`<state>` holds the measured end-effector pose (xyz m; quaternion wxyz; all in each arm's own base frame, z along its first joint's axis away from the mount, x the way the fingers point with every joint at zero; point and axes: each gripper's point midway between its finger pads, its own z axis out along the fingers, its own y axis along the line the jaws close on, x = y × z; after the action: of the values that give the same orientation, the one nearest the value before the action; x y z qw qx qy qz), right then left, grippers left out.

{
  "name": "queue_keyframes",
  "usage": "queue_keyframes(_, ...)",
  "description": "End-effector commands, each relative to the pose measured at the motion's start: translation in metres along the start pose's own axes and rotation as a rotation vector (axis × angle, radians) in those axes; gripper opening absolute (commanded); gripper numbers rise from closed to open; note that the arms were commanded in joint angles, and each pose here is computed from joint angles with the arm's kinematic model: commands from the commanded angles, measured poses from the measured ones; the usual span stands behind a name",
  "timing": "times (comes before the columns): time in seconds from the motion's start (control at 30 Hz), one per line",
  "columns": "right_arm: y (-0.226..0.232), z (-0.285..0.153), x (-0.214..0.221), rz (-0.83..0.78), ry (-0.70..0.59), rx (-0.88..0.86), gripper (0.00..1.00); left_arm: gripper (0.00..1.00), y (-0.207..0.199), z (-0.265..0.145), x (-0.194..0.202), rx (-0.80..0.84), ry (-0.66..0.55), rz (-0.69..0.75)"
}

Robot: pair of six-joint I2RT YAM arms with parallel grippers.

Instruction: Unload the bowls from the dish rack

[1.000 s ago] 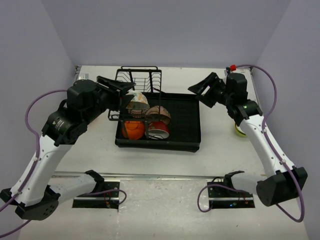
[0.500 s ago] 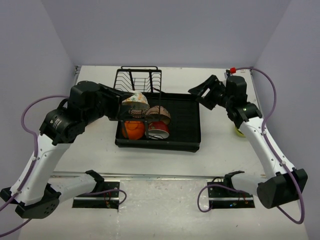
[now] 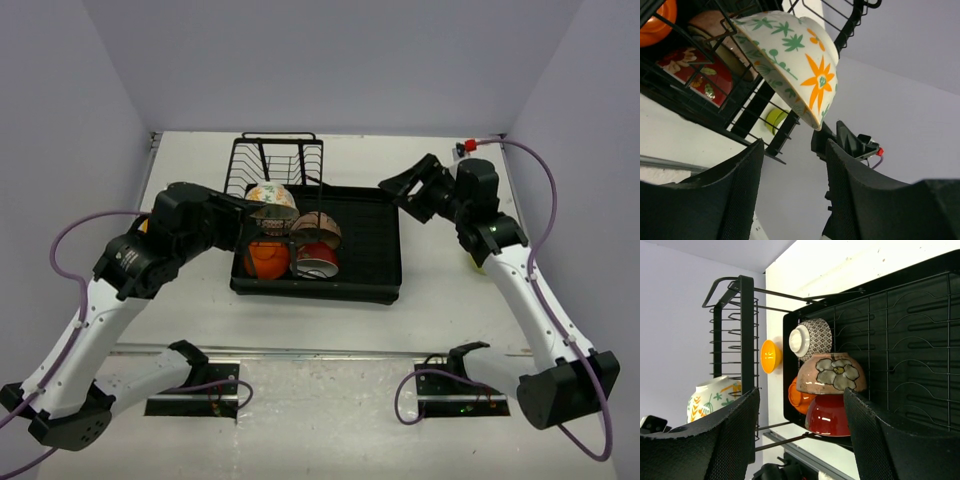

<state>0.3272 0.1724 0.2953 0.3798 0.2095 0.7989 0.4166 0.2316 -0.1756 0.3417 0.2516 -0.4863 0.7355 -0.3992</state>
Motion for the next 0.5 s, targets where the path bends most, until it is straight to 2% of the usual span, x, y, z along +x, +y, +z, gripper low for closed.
queue_keyframes(0.0, 0.010, -0.008, -0.007, -0.035, -0.052, -0.044, 0.69, 0.55, -0.007, 0.006, -0.012, 0.073, -0.068, -0.045)
queue_keyframes(0.17, 0.009, -0.011, -0.004, -0.045, -0.044, -0.046, 0.69, 0.55, -0.022, 0.020, -0.013, 0.146, -0.087, -0.052)
queue_keyframes(0.37, 0.008, -0.013, -0.004, -0.061, -0.045, -0.043, 0.69, 0.54, -0.031, 0.041, -0.006, 0.148, -0.070, -0.067)
queue_keyframes(0.47, 0.008, -0.013, -0.004, -0.066, -0.043, -0.041, 0.69, 0.48, -0.038, 0.043, -0.008, 0.188, -0.091, -0.079)
